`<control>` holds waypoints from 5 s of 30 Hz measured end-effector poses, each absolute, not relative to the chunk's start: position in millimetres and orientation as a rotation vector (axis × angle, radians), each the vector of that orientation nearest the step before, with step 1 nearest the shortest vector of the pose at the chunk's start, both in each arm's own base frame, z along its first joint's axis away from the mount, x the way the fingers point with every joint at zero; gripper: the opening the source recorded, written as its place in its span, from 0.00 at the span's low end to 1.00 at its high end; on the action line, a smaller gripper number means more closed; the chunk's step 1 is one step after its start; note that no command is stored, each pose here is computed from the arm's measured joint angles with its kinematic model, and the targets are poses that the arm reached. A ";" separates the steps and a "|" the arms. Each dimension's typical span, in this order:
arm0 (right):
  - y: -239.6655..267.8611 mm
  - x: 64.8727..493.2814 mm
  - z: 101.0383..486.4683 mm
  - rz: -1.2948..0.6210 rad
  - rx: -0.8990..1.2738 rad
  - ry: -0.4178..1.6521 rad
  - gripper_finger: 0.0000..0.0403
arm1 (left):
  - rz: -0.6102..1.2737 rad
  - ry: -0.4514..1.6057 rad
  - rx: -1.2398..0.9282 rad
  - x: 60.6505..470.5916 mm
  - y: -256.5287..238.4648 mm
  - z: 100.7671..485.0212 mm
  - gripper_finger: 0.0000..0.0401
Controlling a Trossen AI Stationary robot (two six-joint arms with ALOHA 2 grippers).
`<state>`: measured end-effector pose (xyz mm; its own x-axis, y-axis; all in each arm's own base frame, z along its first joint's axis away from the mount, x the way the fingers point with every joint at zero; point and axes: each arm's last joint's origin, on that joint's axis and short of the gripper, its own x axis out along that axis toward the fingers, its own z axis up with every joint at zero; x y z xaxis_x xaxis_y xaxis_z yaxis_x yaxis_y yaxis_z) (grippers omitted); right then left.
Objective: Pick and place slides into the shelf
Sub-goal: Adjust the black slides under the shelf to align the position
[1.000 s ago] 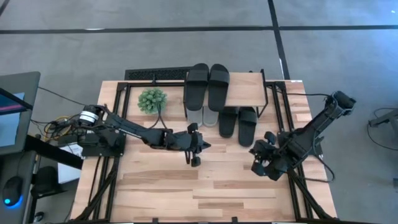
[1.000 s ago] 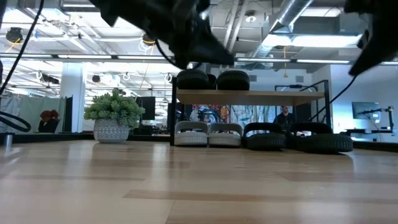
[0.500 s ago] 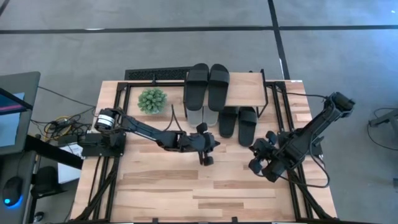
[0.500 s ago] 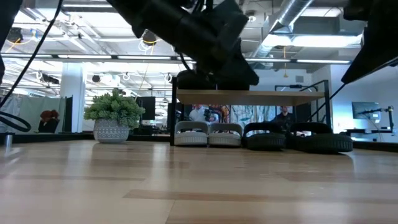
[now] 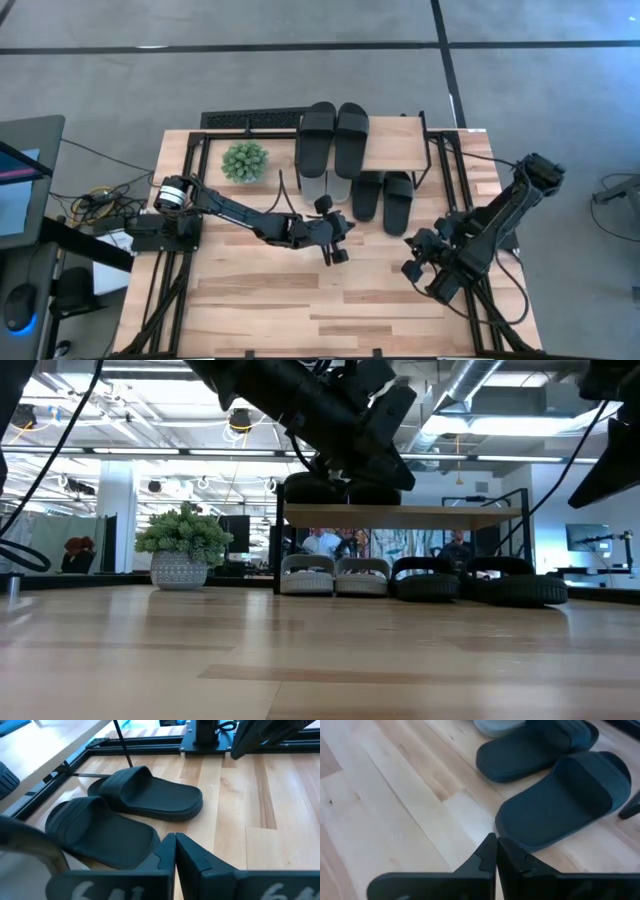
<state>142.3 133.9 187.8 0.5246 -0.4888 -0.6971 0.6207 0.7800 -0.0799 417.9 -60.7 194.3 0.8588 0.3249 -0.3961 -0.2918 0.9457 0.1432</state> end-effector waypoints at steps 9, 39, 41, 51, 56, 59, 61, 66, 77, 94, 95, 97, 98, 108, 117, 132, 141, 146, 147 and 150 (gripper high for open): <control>144.4 145.5 173.2 -0.699 0.223 0.753 0.00 | 0.315 0.427 0.060 418.2 -60.4 194.3 0.00; 146.8 146.8 157.6 -0.730 0.342 0.559 0.00 | 0.222 0.416 -0.047 420.7 -65.9 190.8 0.00; 145.1 145.5 155.4 -0.738 0.349 0.556 0.00 | 0.213 0.424 -0.063 423.1 -66.7 182.5 0.00; 144.1 140.9 151.2 -0.735 0.331 0.613 0.00 | 0.187 0.418 -0.088 456.4 -88.9 151.8 0.00; 145.9 136.6 150.4 -0.721 0.315 0.635 0.00 | 0.228 0.419 -0.067 469.4 -86.6 148.7 0.00; 145.8 136.2 145.9 -0.738 0.297 0.682 0.00 | 0.266 0.433 -0.060 474.1 -80.5 148.3 0.00; 146.1 136.2 141.9 -0.752 0.284 0.694 0.00 | 0.293 0.462 -0.059 473.7 -75.0 143.3 0.00; 148.6 138.1 129.1 -0.795 0.275 0.687 0.00 | 0.343 0.488 -0.058 474.1 -62.2 140.2 0.00; 151.2 142.7 113.6 -0.814 0.230 0.636 0.00 | 0.381 0.530 -0.043 473.7 -44.9 137.0 0.00; 144.7 153.4 103.0 -0.870 0.212 0.605 0.00 | 0.357 0.591 -0.046 475.1 -34.5 118.7 0.00; 144.7 153.5 103.0 -0.870 0.212 0.605 0.00 | 0.359 0.607 -0.049 474.4 -34.4 115.2 0.00; 145.0 153.4 103.0 -0.868 0.213 0.605 0.00 | 0.362 0.609 -0.055 474.2 -34.5 113.1 0.00; 145.1 153.2 103.0 -0.867 0.213 0.605 0.00 | 0.366 0.603 -0.058 474.6 -34.5 113.9 0.00; 141.2 157.0 103.3 -0.888 0.215 0.591 0.00 | 0.407 0.575 -0.061 476.6 -23.3 116.8 0.00; 129.4 157.7 95.5 -0.924 0.234 0.593 0.00 | 0.410 0.574 -0.063 477.1 -17.1 116.9 0.00; 125.5 158.9 94.4 -0.943 0.238 0.599 0.00 | 0.404 0.577 -0.070 478.0 -1.9 117.2 0.00; 113.9 159.0 91.0 -0.996 0.228 0.615 0.00 | 0.404 0.562 -0.074 478.8 -1.1 118.3 0.00; 107.2 162.0 90.4 -1.031 0.230 0.615 0.00 | 0.413 0.561 -0.078 478.9 4.4 118.4 0.00; 106.1 162.9 90.4 -1.033 0.224 0.619 0.00 | 0.416 0.557 -0.080 479.1 6.0 118.7 0.00; 102.4 165.4 90.3 -1.052 0.225 0.621 0.00 | 0.424 0.541 -0.086 479.9 10.3 120.0 0.00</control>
<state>165.4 102.4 90.3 0.3451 -0.7401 -0.5772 0.8628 0.4922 -0.1153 479.9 10.3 120.0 0.7731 0.3686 -0.5161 -0.4133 0.9101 0.0308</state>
